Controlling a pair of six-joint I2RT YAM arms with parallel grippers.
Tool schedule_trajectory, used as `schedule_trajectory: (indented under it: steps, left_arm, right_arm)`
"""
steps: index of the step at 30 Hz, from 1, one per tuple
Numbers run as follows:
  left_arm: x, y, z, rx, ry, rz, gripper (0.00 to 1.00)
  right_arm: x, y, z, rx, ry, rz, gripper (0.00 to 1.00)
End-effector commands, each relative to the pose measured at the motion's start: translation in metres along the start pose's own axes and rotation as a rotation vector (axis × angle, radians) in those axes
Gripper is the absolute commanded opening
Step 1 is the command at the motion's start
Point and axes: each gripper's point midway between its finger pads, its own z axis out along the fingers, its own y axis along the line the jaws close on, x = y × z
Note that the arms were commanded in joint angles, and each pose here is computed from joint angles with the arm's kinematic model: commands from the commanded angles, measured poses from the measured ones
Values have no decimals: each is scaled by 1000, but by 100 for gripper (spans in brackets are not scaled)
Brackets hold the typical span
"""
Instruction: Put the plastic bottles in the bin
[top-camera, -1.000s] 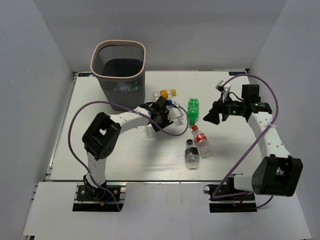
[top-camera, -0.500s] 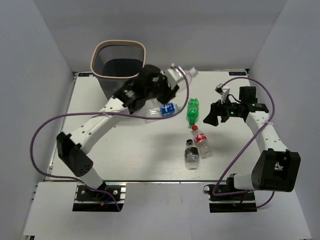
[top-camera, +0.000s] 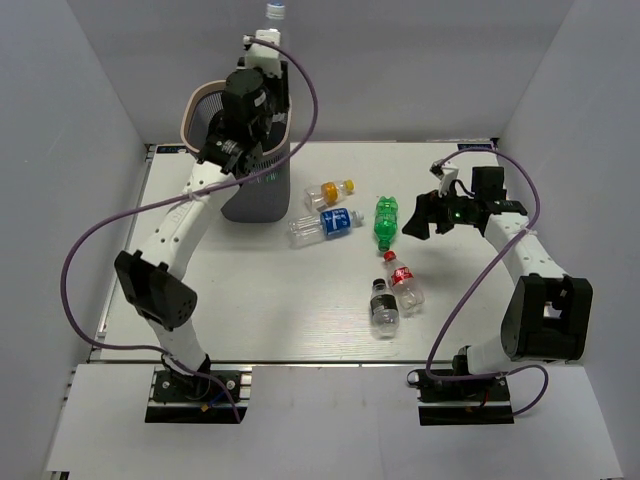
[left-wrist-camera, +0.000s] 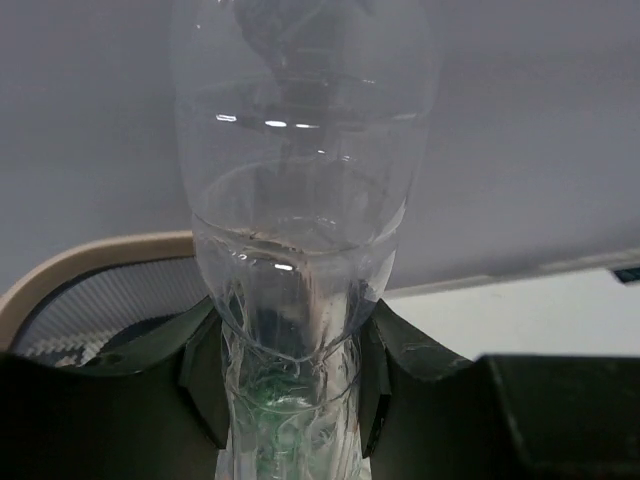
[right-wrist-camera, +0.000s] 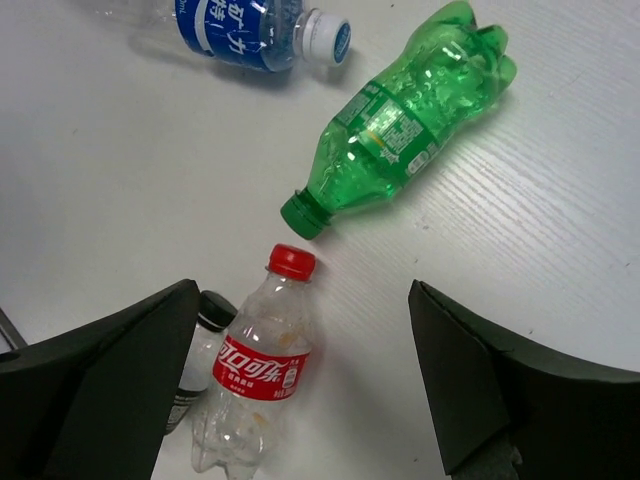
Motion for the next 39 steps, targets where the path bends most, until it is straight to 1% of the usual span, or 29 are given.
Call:
schedule_trajectory:
  steps: [1,3,4,5,6,7,8,9,10,11,12,13,15,16,17,18,19,20,21,23,24,28,30,32,34,35,37,38,39]
  left_arm:
    - [-8,59,6,-232,-23,-80,40]
    - [8,83,14,-303,24,-86,48]
    - [17,91,12,-316,58,-73,55]
    - [27,103,16,-343,78,-79,78]
    - [29,109,15,-353,86,-75,93]
    - [30,112,17,-347,95,-73,100]
    - [34,116,21,-346,110,-69,100]
    - [19,113,20,-319,84,-78,100]
    - [20,109,22,-296,93,-65,100]
    - [16,105,22,-262,94,-42,100]
    - [14,96,22,-221,98,-24,100]
    - [7,88,19,-187,87,-9,100]
    - [4,53,9,20,92,43,100]
    - [7,34,0,142,95,58,100]
    - [-2,-6,-15,385,35,65,100]
    - [25,-26,-28,490,78,70,100]
    - [14,-31,-46,534,55,52,100]
    - [24,-49,-61,637,87,30,100]
    - [44,-53,-69,659,147,10,100]
    - [59,-70,-91,730,198,-2,100]
    - [88,-74,-100,741,268,-21,100]
    - [128,-95,-130,782,350,-32,97]
    - [148,-98,-139,775,424,-20,96]
    - [170,-105,-144,775,482,23,96]
    - [185,-100,-148,748,525,54,96]
    - [206,-103,-155,755,576,74,96]
    - [227,-100,-160,725,620,107,96]
    - [245,-105,-172,731,664,124,100]
    - [260,-101,-175,721,698,140,100]
  right_arm:
    - [-28,-11,-2,56,-77,-78,91]
    - [-32,-17,-3,97,-96,-69,91]
    - [-37,-19,-4,104,-110,-64,91]
    - [-39,-8,4,70,-97,-62,91]
    - [-35,-7,10,50,-78,-39,91]
    - [-44,-5,11,43,-89,-42,91]
    - [-45,-2,17,39,-81,-25,91]
    - [-39,-12,24,66,-55,5,91]
    - [-50,-10,28,72,-61,2,85]
    - [-50,-8,33,72,-48,56,82]
    - [-49,-17,44,107,-23,83,74]
    - [-55,-18,47,119,-28,110,72]
    - [-55,-21,61,141,-12,171,71]
    - [-58,-26,65,191,-13,191,72]
    - [-59,-26,73,197,-5,207,72]
    - [-55,-34,78,239,9,224,72]
    - [-50,-43,83,299,29,221,75]
    - [-47,-51,89,351,47,225,78]
    - [-39,-54,95,373,71,244,80]
    - [-31,-61,101,413,91,248,85]
    - [-29,-63,105,416,98,255,89]
    - [-17,-69,125,434,130,265,90]
    - [-8,-83,133,493,145,277,87]
    - [-2,-88,139,505,157,270,84]
    - [1,-88,144,493,167,257,78]
    - [1,-90,144,491,165,257,76]
    - [2,-87,149,471,175,247,66]
    - [2,-88,147,468,177,250,59]
    - [-4,-87,144,462,166,243,53]
